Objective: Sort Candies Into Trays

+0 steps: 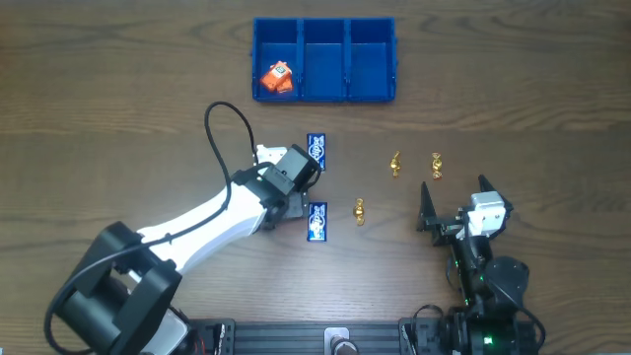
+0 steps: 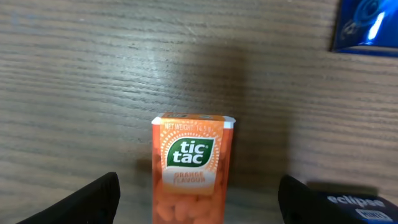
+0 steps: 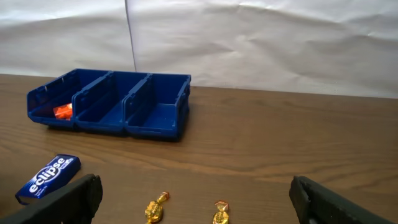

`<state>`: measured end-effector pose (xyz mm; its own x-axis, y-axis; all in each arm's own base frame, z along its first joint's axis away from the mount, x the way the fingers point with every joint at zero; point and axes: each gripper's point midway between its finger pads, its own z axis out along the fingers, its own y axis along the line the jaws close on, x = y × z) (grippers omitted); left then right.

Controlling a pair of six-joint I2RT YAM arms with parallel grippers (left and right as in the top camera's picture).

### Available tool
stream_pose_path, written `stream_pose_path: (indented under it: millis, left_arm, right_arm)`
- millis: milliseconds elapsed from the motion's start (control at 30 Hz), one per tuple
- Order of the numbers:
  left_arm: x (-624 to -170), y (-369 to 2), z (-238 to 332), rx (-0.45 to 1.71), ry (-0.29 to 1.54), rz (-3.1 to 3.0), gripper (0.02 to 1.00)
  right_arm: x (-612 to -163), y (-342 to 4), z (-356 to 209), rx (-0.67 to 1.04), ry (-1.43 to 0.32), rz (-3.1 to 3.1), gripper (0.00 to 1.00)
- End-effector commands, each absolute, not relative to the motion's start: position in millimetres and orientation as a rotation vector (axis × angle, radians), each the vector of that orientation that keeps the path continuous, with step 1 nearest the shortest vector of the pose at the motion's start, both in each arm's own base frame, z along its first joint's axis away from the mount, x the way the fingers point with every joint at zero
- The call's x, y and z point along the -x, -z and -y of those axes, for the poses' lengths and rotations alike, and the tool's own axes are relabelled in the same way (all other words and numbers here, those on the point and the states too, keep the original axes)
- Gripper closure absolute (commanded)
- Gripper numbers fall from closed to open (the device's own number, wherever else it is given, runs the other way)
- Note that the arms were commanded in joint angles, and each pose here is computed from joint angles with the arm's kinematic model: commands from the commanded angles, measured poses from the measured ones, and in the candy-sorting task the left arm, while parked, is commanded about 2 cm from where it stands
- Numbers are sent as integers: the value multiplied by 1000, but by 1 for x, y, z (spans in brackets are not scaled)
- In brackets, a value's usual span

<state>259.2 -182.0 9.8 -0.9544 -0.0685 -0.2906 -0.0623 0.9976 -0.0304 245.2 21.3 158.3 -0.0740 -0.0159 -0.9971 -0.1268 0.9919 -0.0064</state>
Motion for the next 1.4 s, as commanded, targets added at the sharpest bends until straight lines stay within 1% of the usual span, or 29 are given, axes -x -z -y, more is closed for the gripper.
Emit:
stream_pose_path:
  millis: [33, 200, 267, 300, 333, 500, 767, 833, 867, 967, 1033, 1100, 1133, 1167, 1233, 1333, 1400]
  left_arm:
    - [-255, 4, 178, 135, 2, -2882, 215]
    - [-255, 7, 177, 150, 1, -2891, 264]
    - [-257, 7, 175, 163, 2, -2891, 323]
    - [-257, 7, 174, 168, 5, -2893, 393]
    - [-257, 7, 174, 170, 5, -2894, 426]
    - [-257, 11, 173, 172, -3, -2903, 476]
    - [-257, 12, 174, 172, 2, -2906, 706]
    - [-260, 6, 177, 176, 28, -2885, 720]
    - [-264, -1, 179, 182, 56, -2862, 728]
    - [-284, -42, 186, 198, 135, -2728, 737]
    - [-302, -89, 189, 207, 195, -2591, 737]
    - [-323, -151, 189, 188, 233, -2430, 737]
    - [-332, -176, 189, 172, 239, -2369, 739]
    - [-339, -193, 187, 163, 236, -2329, 737]
    - [-369, -248, 180, 154, 221, -2215, 744]
    - [-405, -280, 170, 147, 186, -2154, 748]
    - [-434, -285, 168, 130, 179, -2153, 746]
  right_arm:
    - [-245, -156, -24, 129, -93, -1645, 1]
    - [-245, -156, -24, 129, -93, -1645, 1]
    - [-245, -156, -24, 129, -93, -1645, 1]
    - [-245, -156, -24, 129, -93, -1645, 1]
    - [-245, -156, -24, 129, -93, -1645, 1]
    - [-245, -156, -24, 129, -93, -1645, 1]
    - [-245, -156, -24, 129, -93, -1645, 1]
    - [-245, -156, -24, 129, -93, -1645, 1]
    - [-245, -156, -24, 129, -93, -1645, 1]
    - [-245, -156, -24, 129, -93, -1645, 1]
    - [-245, -156, -24, 129, -93, -1645, 3]
    - [-245, -156, -24, 129, -93, -1645, 1]
    - [-245, -156, -24, 129, -93, -1645, 1]
    - [-245, -156, -24, 129, -93, -1645, 1]
    - [-245, -156, -24, 129, -93, -1645, 3]
    - [-245, -156, -24, 129, -93, -1645, 1]
    - [-245, -156, -24, 129, -93, -1645, 1]
